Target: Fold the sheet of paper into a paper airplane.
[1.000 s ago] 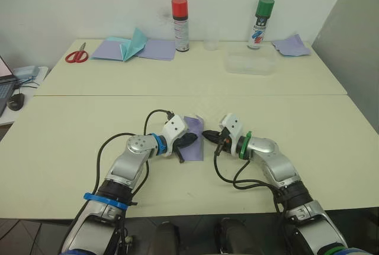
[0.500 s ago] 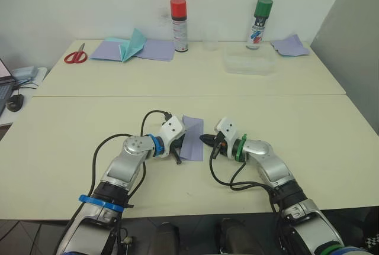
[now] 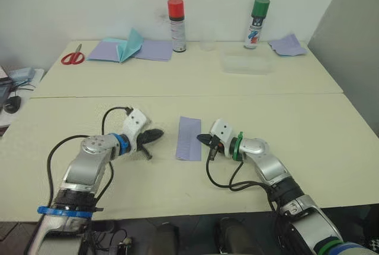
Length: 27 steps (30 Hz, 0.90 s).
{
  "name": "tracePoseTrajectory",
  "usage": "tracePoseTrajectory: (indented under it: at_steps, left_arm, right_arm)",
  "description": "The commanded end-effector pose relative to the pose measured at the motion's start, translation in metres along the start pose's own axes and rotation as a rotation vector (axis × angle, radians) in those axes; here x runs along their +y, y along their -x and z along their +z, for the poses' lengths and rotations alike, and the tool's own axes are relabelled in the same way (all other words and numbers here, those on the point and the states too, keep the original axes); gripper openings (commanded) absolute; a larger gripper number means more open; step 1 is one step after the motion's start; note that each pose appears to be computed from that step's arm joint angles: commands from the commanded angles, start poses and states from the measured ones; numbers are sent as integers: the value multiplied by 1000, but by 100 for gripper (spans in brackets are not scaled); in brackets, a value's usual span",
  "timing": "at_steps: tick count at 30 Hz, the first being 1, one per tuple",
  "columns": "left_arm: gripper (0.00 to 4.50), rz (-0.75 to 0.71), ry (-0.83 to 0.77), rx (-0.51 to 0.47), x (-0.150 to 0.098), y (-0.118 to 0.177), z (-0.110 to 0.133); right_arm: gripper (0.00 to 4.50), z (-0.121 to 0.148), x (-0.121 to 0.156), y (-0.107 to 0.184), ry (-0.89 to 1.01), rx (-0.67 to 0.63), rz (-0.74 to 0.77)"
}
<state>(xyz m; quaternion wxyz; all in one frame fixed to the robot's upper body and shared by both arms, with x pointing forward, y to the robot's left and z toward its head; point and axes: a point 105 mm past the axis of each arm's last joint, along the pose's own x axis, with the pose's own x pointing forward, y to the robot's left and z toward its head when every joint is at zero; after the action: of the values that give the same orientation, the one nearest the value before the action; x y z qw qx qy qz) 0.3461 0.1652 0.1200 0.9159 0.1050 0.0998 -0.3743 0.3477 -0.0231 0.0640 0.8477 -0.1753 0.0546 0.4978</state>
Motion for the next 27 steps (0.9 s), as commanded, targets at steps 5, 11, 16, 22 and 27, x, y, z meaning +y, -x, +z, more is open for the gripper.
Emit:
tracePoseTrajectory:
  at_steps: [5, 11, 16, 22, 27]
  left_arm:
    - [0, -66, -45, -100, -31, -29, 32]
    - [0, -90, -22, 51, -48, -46, -16]
    - [0, -84, -32, 198, -47, -51, -47]
    - [0, -138, -34, 200, -57, -54, -49]
    - [0, -128, -48, 190, -54, -53, -49]
  right_arm:
    - [3, -8, 5, -2, -18, 31, 24]
    - [3, -8, 3, 1, -21, 34, 17]
    - [3, 1, 5, 4, -56, 3, 27]
    - [3, 31, 17, 23, -52, -67, 157]
    - [3, 31, 39, 37, -52, -13, 318]
